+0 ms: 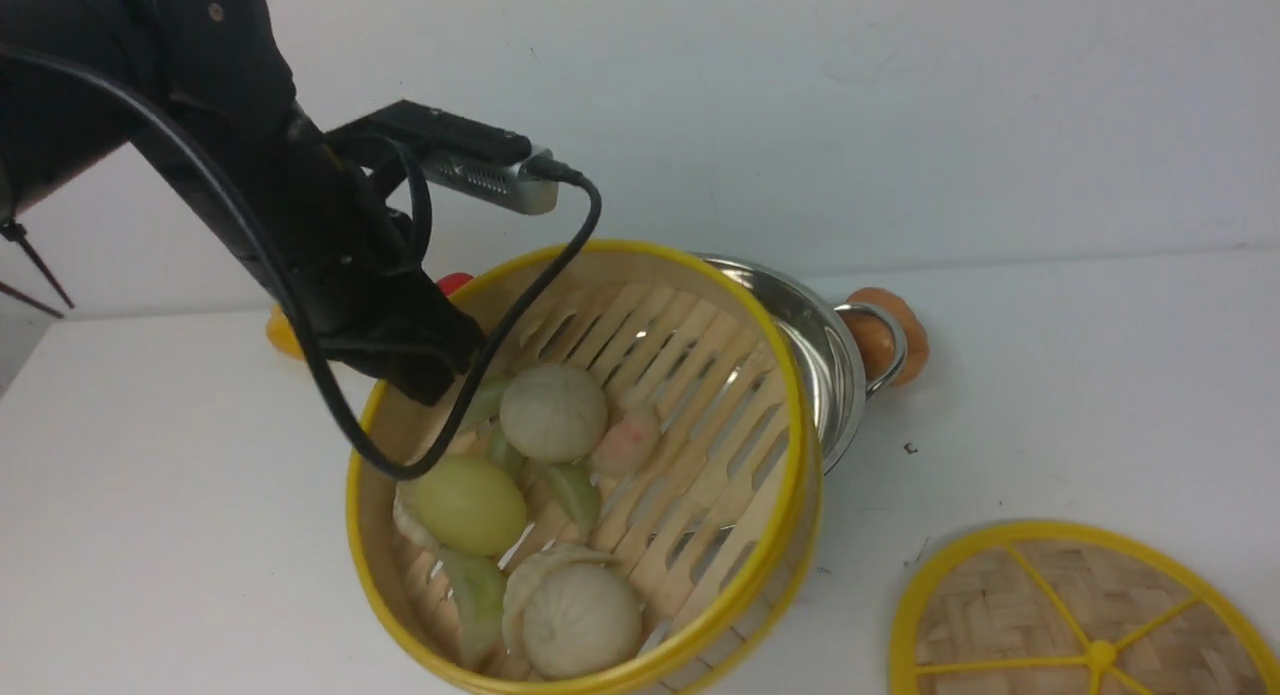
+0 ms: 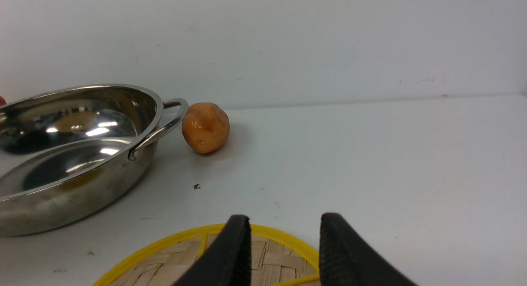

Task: Place the steamer in the pot on the white table, and put the lid on the steamer.
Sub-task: 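Place the bamboo steamer basket with dumplings into the steel pot with the left gripper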

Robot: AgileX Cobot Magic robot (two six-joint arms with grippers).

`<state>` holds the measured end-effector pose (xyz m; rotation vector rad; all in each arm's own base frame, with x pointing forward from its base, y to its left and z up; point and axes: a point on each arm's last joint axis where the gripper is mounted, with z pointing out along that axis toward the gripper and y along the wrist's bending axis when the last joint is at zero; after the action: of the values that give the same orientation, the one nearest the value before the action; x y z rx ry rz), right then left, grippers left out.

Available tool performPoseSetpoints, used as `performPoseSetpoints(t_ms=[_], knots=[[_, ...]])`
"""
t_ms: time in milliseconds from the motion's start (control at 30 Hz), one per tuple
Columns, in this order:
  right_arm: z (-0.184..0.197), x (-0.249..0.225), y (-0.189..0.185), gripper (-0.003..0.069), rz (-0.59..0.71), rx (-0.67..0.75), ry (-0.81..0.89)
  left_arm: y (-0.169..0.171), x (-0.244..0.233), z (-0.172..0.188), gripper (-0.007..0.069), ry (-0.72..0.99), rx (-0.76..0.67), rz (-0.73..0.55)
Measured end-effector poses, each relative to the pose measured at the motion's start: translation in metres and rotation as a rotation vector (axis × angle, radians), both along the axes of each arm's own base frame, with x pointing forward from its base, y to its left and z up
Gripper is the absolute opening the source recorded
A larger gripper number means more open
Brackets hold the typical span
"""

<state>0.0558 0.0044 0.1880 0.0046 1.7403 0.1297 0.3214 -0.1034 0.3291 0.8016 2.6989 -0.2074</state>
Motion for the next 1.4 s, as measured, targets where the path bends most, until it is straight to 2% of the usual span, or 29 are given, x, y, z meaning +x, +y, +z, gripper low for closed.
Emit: performPoseSetpoints(t_ms=[233,467,733,1033,1400], knots=[[0.000,0.000,0.000,0.0249,0.000,0.000,0.000,-0.013,-0.039,0.022,0.0030,-0.042,-0.043,-0.047],[0.000,0.000,0.000,0.0249,0.000,0.000,0.000,-0.010,-0.052,-0.025,0.0030,0.118,0.009,-0.047],[0.000,0.000,0.000,0.0249,0.000,0.000,0.000,-0.012,-0.062,-0.046,0.0030,0.214,-0.017,-0.038],[0.000,0.000,0.000,0.0249,0.000,0.000,0.000,-0.008,-0.058,-0.046,0.0030,0.179,0.038,-0.074],[0.000,0.000,0.000,0.0249,0.000,0.000,0.000,-0.017,-0.012,-0.017,0.0030,0.031,0.079,-0.088]])
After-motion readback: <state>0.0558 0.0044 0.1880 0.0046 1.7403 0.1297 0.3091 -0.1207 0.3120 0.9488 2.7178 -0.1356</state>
